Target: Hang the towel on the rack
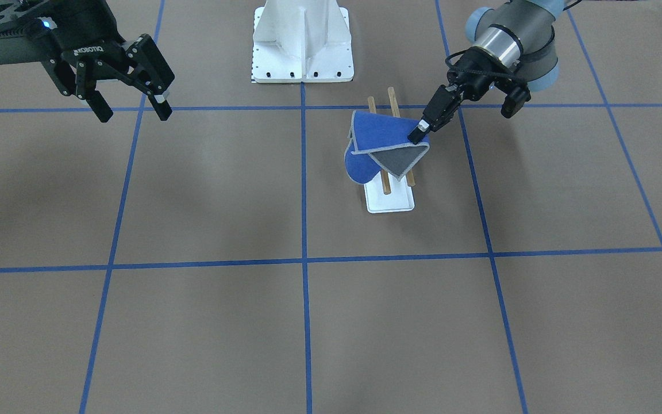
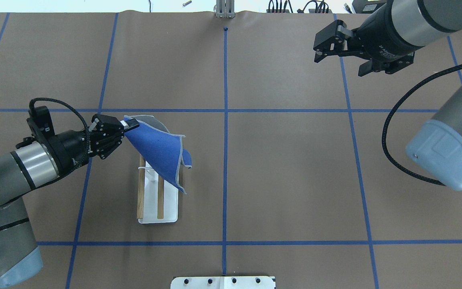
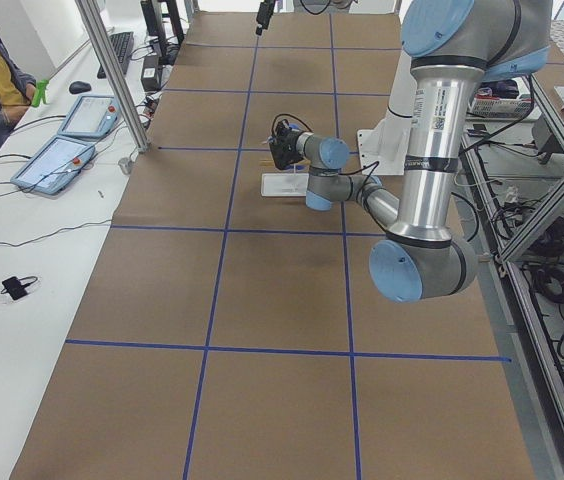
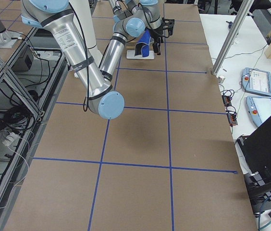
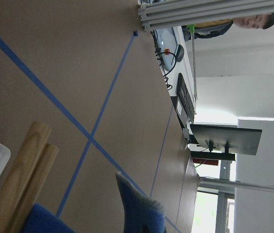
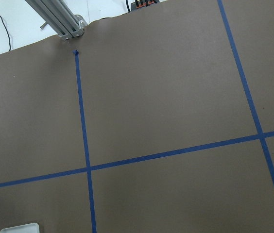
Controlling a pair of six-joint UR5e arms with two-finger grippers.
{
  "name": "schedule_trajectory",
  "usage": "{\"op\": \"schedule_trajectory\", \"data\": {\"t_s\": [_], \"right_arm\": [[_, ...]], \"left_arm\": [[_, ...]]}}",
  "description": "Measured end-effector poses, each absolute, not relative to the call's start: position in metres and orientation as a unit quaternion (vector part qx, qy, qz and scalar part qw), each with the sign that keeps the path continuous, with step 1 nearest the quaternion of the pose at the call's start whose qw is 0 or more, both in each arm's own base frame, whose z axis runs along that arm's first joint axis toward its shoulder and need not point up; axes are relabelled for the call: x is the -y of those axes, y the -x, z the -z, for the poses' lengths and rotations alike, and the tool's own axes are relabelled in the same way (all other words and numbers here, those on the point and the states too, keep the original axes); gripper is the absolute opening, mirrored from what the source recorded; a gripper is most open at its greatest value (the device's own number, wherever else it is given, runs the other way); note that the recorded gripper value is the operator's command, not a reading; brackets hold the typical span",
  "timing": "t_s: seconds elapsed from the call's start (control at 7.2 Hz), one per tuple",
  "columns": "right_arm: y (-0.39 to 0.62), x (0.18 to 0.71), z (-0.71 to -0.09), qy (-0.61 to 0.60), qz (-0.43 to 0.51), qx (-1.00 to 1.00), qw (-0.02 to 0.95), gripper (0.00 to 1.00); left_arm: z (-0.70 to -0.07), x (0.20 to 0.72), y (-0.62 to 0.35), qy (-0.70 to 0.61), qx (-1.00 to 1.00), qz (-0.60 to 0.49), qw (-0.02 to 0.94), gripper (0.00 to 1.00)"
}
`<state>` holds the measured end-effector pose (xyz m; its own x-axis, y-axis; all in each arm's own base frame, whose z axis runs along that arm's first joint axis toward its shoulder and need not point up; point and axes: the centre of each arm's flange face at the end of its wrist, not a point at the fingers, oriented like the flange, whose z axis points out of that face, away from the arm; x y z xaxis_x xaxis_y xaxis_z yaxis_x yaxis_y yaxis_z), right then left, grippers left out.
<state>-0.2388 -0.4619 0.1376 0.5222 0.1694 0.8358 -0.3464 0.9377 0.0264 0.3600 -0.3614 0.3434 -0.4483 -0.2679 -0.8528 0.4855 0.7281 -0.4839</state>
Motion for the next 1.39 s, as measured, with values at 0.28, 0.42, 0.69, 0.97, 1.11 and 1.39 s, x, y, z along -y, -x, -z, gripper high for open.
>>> {"op": "schedule_trajectory", "data": {"t_s": [0.28, 0.42, 0.69, 0.97, 1.11, 1.39], "right_arm": [[0.238, 0.462, -0.138, -0.096, -0.149, 0.465, 0.867, 1.0], [0.238, 0.462, -0.138, -0.096, -0.15, 0.465, 0.867, 1.0], [0.237, 0.463, -0.14, -0.1, -0.153, 0.461, 0.868, 1.0], [0.237, 0.464, -0.141, -0.101, -0.154, 0.459, 0.869, 1.0], [0.237, 0.464, -0.142, -0.101, -0.155, 0.458, 0.869, 1.0], [0.236, 0.464, -0.144, -0.101, -0.156, 0.457, 0.87, 1.0]], "left_arm": [[-0.371, 0.367, -0.356, -0.08, -0.752, 0.401, 0.517, 0.0], [-0.383, 0.368, -0.357, -0.082, -0.744, 0.409, 0.522, 0.09], [-0.4, 0.372, -0.36, -0.088, -0.733, 0.419, 0.528, 0.15], [-0.426, 0.37, -0.356, -0.092, -0.73, 0.422, 0.53, 0.98], [-0.444, 0.369, -0.354, -0.094, -0.73, 0.421, 0.531, 0.98], [-0.457, 0.371, -0.353, -0.098, -0.73, 0.42, 0.53, 0.98]]}}
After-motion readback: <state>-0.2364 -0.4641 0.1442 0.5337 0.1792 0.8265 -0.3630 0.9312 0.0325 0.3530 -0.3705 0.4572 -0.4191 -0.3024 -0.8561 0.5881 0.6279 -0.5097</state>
